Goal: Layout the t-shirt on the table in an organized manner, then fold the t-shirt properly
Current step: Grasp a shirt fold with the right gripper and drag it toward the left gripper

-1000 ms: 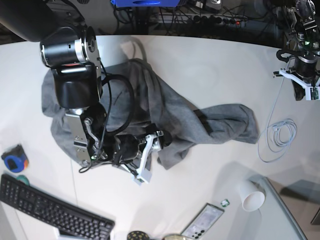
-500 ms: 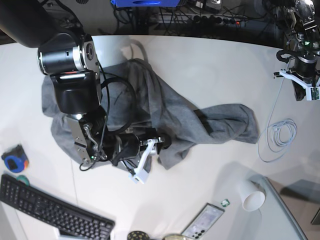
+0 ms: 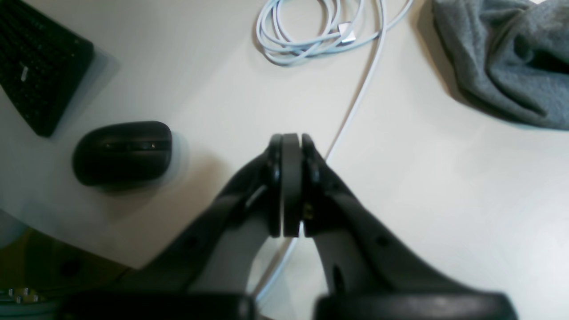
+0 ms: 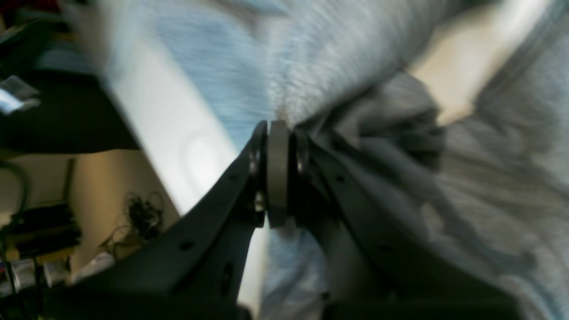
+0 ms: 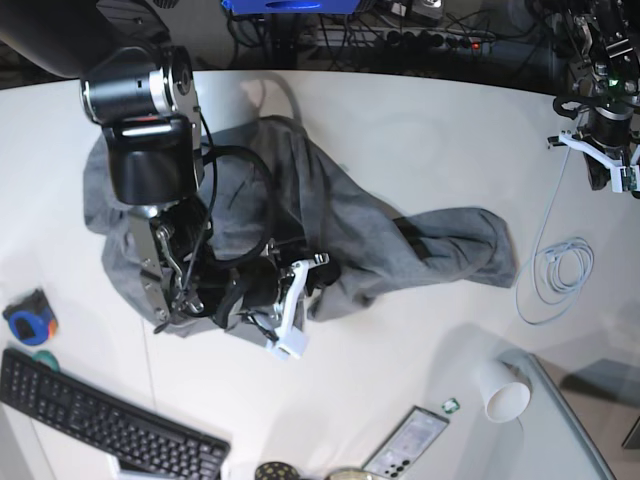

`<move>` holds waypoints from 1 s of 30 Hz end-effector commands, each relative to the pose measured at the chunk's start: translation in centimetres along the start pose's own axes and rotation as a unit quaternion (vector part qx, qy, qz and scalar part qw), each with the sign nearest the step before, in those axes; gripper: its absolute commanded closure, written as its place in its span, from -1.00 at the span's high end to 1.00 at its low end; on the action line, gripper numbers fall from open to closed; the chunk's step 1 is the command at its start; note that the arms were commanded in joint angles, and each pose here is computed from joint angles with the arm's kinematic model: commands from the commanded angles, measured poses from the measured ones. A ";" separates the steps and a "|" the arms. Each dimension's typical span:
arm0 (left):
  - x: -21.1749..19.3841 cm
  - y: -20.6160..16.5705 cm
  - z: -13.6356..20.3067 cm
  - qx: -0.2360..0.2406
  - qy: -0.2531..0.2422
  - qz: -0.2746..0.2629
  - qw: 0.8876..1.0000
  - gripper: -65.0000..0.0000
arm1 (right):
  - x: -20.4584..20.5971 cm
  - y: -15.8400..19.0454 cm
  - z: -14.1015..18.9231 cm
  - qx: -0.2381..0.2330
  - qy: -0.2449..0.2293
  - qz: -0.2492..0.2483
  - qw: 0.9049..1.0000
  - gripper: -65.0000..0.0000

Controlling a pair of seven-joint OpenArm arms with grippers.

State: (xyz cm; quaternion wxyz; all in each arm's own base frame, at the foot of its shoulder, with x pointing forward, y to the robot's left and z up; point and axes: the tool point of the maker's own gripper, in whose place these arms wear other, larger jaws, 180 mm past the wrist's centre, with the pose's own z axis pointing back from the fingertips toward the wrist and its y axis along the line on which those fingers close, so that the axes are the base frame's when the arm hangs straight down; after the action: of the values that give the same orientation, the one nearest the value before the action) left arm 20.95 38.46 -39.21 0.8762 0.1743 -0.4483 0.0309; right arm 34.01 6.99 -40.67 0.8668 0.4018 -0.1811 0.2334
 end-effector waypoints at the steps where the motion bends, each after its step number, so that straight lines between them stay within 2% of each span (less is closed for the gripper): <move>1: 1.6 1.0 0.0 0.010 -0.025 -0.006 1.000 -1.00 | 2.1 1.5 0.8 0.012 -0.022 0.032 0.999 -0.99; 7: 3.2 0.9 -0.6 0.009 -0.040 -0.008 0.999 -1.00 | 0.1 9.5 1.4 0.068 0.004 0.150 0.986 -0.99; 11: 3.5 1.0 -0.8 0.010 -0.042 -0.007 0.999 -1.00 | -5.0 12.7 -0.1 0.106 0.066 0.179 0.976 -0.98; 13: 3.6 1.0 -0.8 0.011 -0.044 -0.007 0.999 -1.00 | -6.4 12.6 -0.4 0.109 0.082 0.178 0.974 -0.98; 15: 3.9 0.9 -1.0 0.011 -0.046 -0.004 0.999 -1.00 | -6.5 11.7 -0.4 0.111 0.077 0.156 0.978 -0.97; 17: 3.9 0.9 -1.2 0.011 -0.046 -0.002 0.999 -1.00 | -6.8 10.7 -0.7 0.109 0.092 0.142 0.980 -0.88; 20: 3.9 0.9 -1.3 0.011 -0.046 0.000 0.999 -1.00 | -7.9 9.0 -0.7 0.102 0.113 0.121 0.981 -0.49; 22: 4.0 0.9 -1.3 0.011 -0.047 0.000 0.999 -1.00 | -8.1 8.5 -0.3 0.099 0.119 0.120 0.981 -0.13; 24: 4.1 0.3 -1.4 0.003 -0.047 -0.003 0.999 -1.00 | -8.3 8.8 0.1 0.115 0.121 0.113 0.979 0.12; 27: 4.5 -2.8 -1.7 -0.033 -0.051 -0.016 0.998 -1.00 | -7.6 7.8 2.1 0.102 0.107 0.129 0.981 0.09; 30: 5.3 -7.2 -1.3 -0.082 -0.064 -0.021 0.994 -1.00 | -5.9 6.3 5.0 0.062 0.068 0.168 0.982 -0.09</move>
State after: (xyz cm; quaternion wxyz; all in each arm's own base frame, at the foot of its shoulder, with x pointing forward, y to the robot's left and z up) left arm 26.00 31.32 -39.15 0.8701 0.1063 -0.4801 -0.0340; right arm 24.02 5.00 -37.93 0.8066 0.3983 -0.1511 0.4099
